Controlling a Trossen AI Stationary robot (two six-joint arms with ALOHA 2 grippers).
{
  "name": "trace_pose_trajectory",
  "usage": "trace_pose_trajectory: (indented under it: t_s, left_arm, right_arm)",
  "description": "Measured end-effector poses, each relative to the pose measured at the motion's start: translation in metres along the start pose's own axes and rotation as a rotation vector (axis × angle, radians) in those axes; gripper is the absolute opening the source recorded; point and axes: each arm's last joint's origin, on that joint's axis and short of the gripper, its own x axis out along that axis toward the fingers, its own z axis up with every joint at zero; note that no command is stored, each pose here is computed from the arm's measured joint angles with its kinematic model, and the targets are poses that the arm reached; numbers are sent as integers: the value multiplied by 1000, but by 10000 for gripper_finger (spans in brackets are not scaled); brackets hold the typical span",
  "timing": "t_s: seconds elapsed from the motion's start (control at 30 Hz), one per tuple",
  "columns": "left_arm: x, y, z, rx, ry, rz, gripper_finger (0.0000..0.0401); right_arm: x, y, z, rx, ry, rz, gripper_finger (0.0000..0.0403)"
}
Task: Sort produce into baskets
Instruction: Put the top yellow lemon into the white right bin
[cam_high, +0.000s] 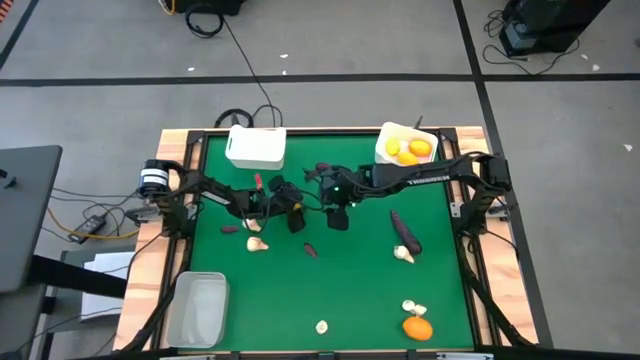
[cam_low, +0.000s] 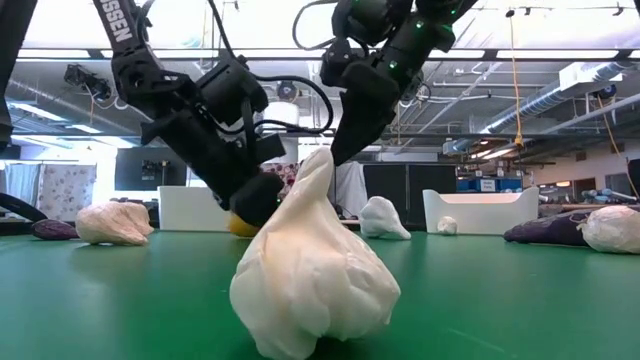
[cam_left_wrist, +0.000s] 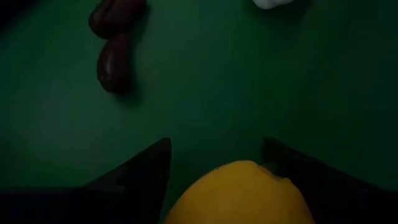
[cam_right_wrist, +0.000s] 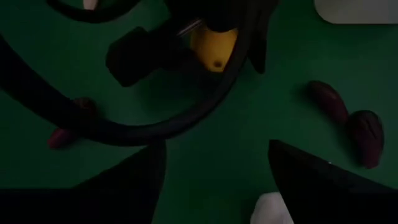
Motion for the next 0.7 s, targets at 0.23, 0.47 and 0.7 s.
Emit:
trace_pose_trajectory:
  t_s: [0.23,0.47,0.7]
  left_arm:
    - [0,0,0,-1,-3,0,218]
    - [-11,-1,12,-48,-76,-25,220]
    - [-53,-2,55,-181,-353,-141,221]
  right_arm:
    - [1,0,0,1,-1,-19,291]
    - [15,3,-15,56,-40,22,291]
    - [35,16,-34,182,-270,170,291]
